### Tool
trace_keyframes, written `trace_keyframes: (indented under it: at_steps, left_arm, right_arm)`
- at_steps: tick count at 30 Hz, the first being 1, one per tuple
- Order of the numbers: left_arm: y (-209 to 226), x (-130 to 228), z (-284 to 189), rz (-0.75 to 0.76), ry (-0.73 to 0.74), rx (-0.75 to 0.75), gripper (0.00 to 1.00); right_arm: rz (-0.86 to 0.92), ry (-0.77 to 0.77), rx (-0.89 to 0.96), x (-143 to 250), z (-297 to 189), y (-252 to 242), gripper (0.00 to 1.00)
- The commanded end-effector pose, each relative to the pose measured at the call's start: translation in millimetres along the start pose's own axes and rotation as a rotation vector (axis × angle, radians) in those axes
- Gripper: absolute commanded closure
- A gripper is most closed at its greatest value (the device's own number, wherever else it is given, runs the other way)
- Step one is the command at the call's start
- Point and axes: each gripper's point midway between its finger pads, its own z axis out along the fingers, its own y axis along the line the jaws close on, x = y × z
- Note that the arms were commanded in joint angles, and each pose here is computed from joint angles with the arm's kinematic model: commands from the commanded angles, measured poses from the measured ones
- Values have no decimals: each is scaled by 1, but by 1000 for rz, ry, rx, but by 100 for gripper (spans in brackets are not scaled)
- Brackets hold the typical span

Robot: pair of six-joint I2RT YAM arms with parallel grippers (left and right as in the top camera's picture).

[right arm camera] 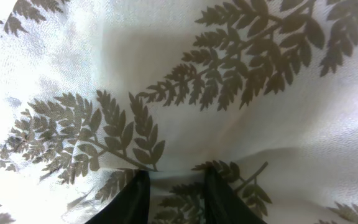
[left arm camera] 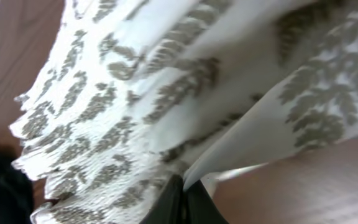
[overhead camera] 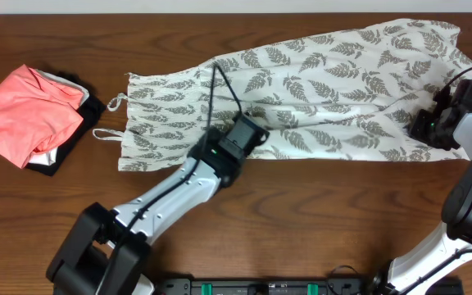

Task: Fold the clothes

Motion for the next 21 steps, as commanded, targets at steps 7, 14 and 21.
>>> trace_keyframes:
  at_steps: [7, 14, 21]
  left_arm:
    - [33, -1, 24, -81, 1, -22, 94]
    - [30, 7, 46, -95, 35, -4, 94]
    - [26, 13, 51, -92, 61, 1, 94]
  right_arm:
    - [18, 125, -24, 39, 17, 9, 72]
    - [8, 64, -27, 21, 1, 12, 72]
    - [-4, 37, -28, 13, -7, 14, 72]
